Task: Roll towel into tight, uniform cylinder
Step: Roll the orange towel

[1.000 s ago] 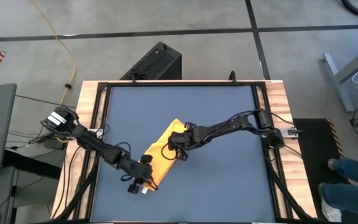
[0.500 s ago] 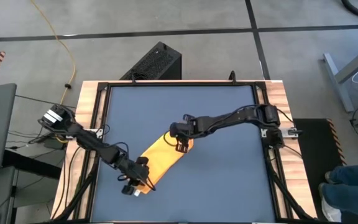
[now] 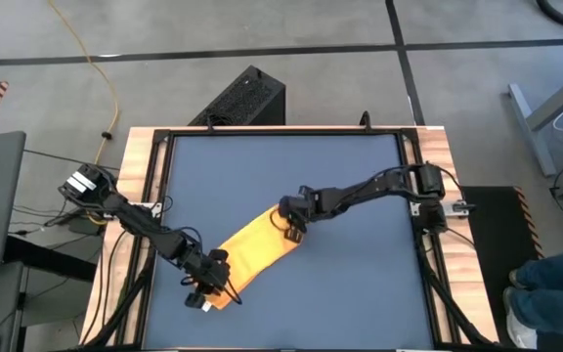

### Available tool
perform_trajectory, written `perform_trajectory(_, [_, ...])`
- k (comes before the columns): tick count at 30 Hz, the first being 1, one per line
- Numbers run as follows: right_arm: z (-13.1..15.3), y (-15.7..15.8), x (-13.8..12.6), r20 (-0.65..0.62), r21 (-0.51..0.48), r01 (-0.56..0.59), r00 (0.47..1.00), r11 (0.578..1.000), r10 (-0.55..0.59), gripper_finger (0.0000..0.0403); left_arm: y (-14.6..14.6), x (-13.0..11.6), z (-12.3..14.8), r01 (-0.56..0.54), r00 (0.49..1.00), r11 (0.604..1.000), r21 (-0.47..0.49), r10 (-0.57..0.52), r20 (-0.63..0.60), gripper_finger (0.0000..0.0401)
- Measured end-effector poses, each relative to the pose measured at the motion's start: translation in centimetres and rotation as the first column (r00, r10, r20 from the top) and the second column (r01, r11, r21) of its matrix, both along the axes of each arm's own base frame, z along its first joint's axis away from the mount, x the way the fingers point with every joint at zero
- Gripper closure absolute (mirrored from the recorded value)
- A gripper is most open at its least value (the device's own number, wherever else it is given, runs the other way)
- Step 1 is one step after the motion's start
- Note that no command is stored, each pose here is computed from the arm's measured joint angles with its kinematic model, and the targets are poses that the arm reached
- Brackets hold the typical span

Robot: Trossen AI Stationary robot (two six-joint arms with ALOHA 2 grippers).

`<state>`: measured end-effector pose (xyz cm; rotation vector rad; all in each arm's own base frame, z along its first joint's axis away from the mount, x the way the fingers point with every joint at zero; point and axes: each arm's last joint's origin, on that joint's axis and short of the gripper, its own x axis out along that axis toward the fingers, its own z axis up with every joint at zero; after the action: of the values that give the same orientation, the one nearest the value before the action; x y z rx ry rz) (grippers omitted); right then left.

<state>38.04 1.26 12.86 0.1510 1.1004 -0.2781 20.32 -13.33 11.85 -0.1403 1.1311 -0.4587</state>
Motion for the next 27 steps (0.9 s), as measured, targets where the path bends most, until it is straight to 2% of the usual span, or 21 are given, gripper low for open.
perform_trajectory(7, [1.5,5.5,-1.2,0.021,0.133,0.026,0.999,0.991,-0.029,0.0312,1.4,-1.9,1.3,-0.046,0.995,0.994,0.098,0.055,-0.087,0.0387])
perform_trajectory(9, [2.3,6.8,-1.8,0.027,0.152,0.014,0.999,0.988,-0.018,0.0312,1.8,-2.4,2.1,-0.069,0.994,0.991,0.113,0.078,-0.075,0.0397])
perform_trajectory(12, [4.3,8.2,-2.4,0.094,0.124,-0.021,0.996,0.992,0.009,0.0312,2.3,-3.1,3.3,-0.087,0.995,0.989,0.117,0.092,-0.038,0.0398])
perform_trajectory(16, [6.5,8.5,-3.1,0.157,0.067,-0.055,0.987,0.996,0.044,0.0312,2.6,-3.5,5.0,-0.111,0.994,0.992,0.064,0.109,0.032,0.0398])
perform_trajectory(23, [7.2,10.1,-3.9,0.153,0.023,-0.239,0.960,0.971,0.233,0.0309,2.6,-3.8,5.7,-0.153,0.987,0.988,0.027,0.151,0.058,0.0391])
perform_trajectory(27, [7.0,11.0,-4.5,0.112,0.014,-0.278,0.955,0.961,0.274,0.0307,2.5,-3.8,5.5,-0.151,0.988,0.988,0.034,0.150,0.046,0.0369])
